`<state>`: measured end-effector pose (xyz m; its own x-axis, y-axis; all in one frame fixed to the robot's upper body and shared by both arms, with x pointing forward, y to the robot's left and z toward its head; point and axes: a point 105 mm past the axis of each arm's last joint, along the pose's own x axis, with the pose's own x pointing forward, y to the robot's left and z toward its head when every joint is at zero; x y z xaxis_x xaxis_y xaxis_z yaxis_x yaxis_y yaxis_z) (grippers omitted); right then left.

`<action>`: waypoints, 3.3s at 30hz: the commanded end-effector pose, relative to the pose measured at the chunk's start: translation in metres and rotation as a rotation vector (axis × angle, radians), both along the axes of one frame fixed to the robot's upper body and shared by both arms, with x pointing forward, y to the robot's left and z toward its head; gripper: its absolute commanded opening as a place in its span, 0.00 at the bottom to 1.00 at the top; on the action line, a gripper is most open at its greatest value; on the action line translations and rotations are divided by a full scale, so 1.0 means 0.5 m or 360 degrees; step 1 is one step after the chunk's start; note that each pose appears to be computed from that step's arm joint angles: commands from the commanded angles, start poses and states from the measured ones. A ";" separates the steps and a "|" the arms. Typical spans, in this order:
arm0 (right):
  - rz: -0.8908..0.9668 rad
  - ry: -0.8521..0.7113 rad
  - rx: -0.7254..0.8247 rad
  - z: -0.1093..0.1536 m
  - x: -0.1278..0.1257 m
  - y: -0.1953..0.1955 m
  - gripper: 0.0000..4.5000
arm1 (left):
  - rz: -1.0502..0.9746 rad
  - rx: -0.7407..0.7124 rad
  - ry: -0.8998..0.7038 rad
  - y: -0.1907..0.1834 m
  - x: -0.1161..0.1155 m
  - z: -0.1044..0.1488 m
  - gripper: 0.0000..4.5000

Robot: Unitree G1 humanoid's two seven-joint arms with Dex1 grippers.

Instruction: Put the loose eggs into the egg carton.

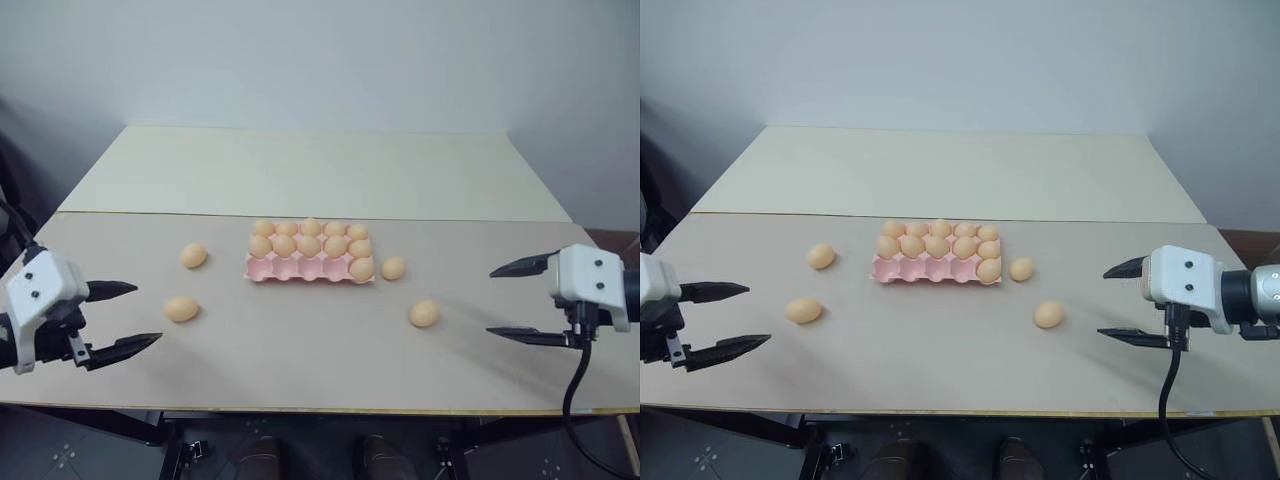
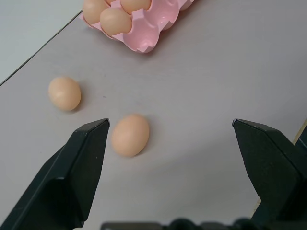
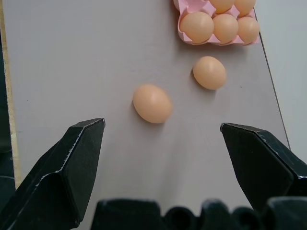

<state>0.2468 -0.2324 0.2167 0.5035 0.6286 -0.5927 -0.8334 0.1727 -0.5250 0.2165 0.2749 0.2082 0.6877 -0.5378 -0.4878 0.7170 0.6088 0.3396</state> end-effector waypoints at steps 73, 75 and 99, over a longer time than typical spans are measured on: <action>0.0334 -0.0528 0.0305 -0.063 0.259 0.360 0.57 | -0.0048 0.0015 -0.0037 -0.036 0.015 -0.013 1.00; 0.0348 -0.0512 0.0293 -0.065 0.257 0.361 0.70 | -0.0045 0.0013 -0.0033 -0.036 0.014 -0.015 1.00; 0.0059 -0.0237 0.0198 -0.019 0.133 0.072 1.00 | -0.0095 -0.0006 -0.0051 -0.049 0.027 -0.016 1.00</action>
